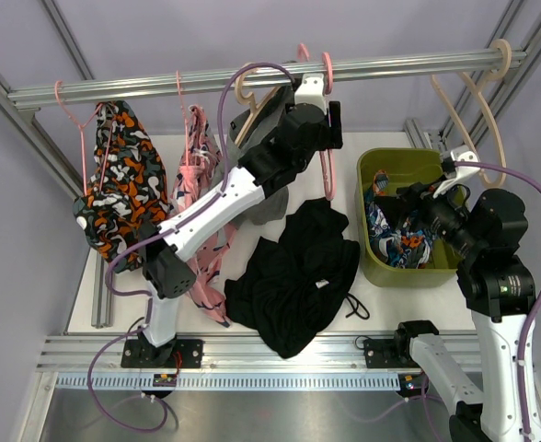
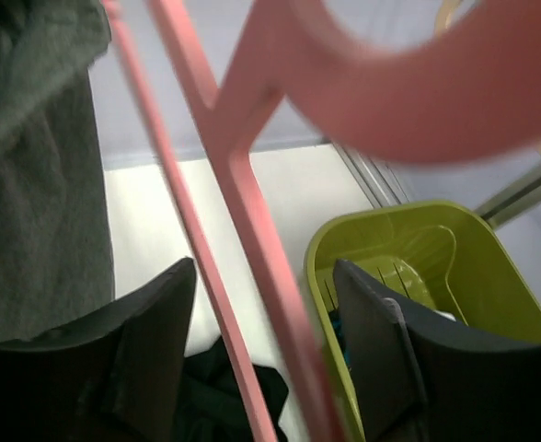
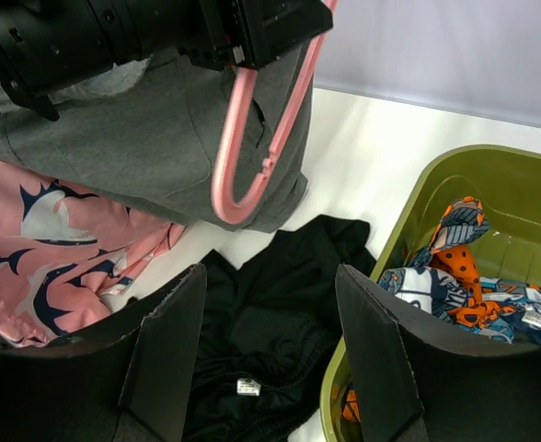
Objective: Remove the shorts from the hanger
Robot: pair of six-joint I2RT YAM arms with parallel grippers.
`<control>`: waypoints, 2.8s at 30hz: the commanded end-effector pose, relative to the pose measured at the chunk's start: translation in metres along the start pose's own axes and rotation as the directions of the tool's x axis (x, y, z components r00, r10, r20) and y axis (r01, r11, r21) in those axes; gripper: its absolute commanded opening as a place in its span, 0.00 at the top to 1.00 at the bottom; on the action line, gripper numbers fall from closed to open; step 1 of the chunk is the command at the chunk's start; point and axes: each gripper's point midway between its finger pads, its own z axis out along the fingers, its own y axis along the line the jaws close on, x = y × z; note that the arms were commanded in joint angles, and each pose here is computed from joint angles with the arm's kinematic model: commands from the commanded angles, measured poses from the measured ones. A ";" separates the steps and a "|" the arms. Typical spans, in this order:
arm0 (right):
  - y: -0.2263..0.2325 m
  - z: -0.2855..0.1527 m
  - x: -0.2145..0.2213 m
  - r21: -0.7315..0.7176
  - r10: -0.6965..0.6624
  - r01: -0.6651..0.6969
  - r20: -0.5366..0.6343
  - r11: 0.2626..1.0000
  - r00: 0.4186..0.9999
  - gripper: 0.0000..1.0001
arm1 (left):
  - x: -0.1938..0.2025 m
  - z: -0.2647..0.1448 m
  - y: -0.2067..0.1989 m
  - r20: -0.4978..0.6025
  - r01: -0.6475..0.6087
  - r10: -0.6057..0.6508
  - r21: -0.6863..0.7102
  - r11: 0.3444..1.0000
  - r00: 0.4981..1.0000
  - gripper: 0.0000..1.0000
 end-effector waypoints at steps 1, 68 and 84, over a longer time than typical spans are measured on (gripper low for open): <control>0.005 0.000 -0.012 -0.029 -0.016 0.017 0.020 0.999 1.000 0.34 | -0.059 -0.040 -0.014 0.105 0.099 -0.110 0.110 0.989 0.988 0.31; -0.003 0.218 -0.040 0.326 -0.198 0.227 -0.118 0.918 0.973 0.65 | 0.036 -0.319 0.137 -0.058 0.180 -0.172 0.175 0.968 0.983 0.01; -0.043 0.174 -0.077 0.329 -0.086 0.090 -0.028 0.940 0.996 1.00 | 0.035 -0.315 0.130 -0.068 0.185 -0.175 0.191 0.964 0.982 0.01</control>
